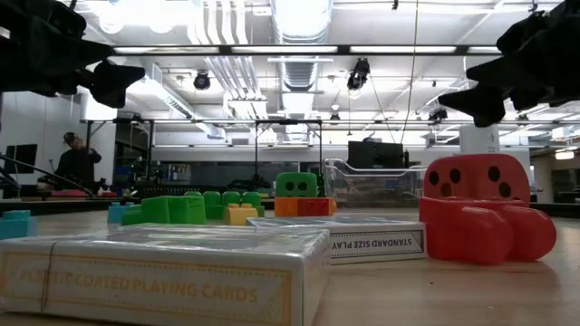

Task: Pick & Place Toys
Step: Put the red die into the gray bin

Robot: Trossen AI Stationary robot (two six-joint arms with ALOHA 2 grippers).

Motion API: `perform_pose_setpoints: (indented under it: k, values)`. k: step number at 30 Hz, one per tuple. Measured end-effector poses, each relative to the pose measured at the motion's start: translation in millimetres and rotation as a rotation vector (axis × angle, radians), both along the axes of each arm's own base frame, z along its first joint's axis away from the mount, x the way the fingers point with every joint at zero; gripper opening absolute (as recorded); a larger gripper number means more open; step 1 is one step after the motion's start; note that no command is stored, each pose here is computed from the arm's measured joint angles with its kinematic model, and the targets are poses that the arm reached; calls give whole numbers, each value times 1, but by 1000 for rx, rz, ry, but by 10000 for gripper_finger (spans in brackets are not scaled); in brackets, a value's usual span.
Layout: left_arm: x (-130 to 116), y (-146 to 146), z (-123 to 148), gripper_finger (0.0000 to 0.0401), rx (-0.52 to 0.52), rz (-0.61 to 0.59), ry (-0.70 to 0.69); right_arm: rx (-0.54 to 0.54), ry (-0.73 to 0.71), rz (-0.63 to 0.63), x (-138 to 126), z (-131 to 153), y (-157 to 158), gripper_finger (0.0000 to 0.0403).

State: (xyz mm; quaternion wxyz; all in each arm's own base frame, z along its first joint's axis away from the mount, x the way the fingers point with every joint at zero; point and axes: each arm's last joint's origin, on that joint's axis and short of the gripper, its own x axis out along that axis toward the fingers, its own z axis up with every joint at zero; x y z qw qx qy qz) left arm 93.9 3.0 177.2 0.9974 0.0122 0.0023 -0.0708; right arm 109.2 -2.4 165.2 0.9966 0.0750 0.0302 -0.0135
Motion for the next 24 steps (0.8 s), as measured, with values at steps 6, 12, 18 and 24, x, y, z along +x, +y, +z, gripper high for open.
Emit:
perform_pose_setpoints:
  k: [6, 12, 18, 24]
  values:
    - [0, 0, -1, 290, -2, 0, 15, 43, 51, -6, 3, -5, 0, 353]
    - [0, 0, -2, 290, -2, 4, 18, 25, 109, -88, 8, -10, -3, 353]
    - [0, 0, -2, 290, -2, 7, 20, 6, 144, -111, 12, -14, -3, 353]
    - [0, 0, -4, 290, -5, 7, 45, 30, 108, -78, 18, -11, -2, 353]
